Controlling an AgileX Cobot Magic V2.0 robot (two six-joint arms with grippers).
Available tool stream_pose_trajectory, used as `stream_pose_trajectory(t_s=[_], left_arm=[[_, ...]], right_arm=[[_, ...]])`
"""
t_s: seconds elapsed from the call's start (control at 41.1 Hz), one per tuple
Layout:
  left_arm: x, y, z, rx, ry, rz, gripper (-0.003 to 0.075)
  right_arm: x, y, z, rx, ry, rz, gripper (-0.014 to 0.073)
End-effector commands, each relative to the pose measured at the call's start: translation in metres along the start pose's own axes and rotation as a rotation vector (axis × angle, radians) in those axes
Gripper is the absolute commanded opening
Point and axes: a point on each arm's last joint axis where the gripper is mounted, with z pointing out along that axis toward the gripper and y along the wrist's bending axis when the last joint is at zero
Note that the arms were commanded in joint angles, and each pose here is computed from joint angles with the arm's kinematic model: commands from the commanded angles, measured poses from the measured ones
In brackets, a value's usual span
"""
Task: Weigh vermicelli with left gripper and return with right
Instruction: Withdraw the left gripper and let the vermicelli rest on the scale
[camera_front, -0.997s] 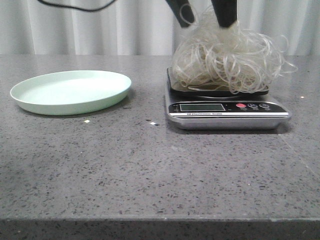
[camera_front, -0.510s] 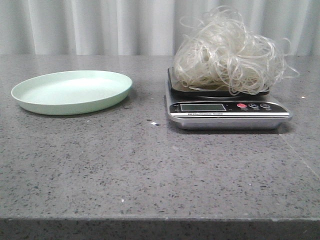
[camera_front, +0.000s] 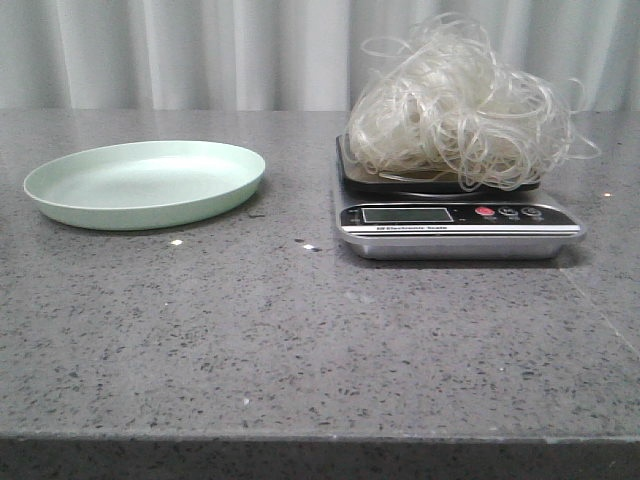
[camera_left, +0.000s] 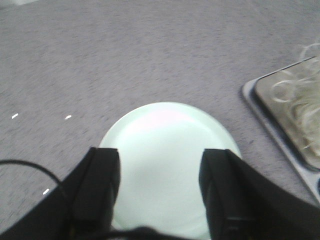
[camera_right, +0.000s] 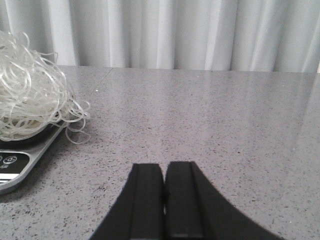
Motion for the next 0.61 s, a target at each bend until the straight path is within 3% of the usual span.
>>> stream_pose_trajectory(t_s=[0.0, 0.267, 0.413, 0.583], left_arm=[[0.013, 0.008, -0.03, -0.055, -0.174, -0.033, 0.0334], [0.092, 0.019, -0.056, -0.202, -0.27, -0.014, 0.0134], [0.127, 0.014, -0.067, -0.239, -0.35, 0.03, 0.0137], [0.158, 0.009, -0.074, -0.251, -0.457, 0.04, 0.0137]], right_arm=[[-0.012, 0.0, -0.002, -0.001, -0.11, -0.01, 0.0151], [-0.012, 0.0, -0.002, -0.001, -0.111, -0.01, 0.0151], [-0.013, 0.0, -0.002, -0.001, -0.127, -0.01, 0.0152], [-0.037, 0.001, -0.006, -0.003, -0.247, 0.018, 0.0152]])
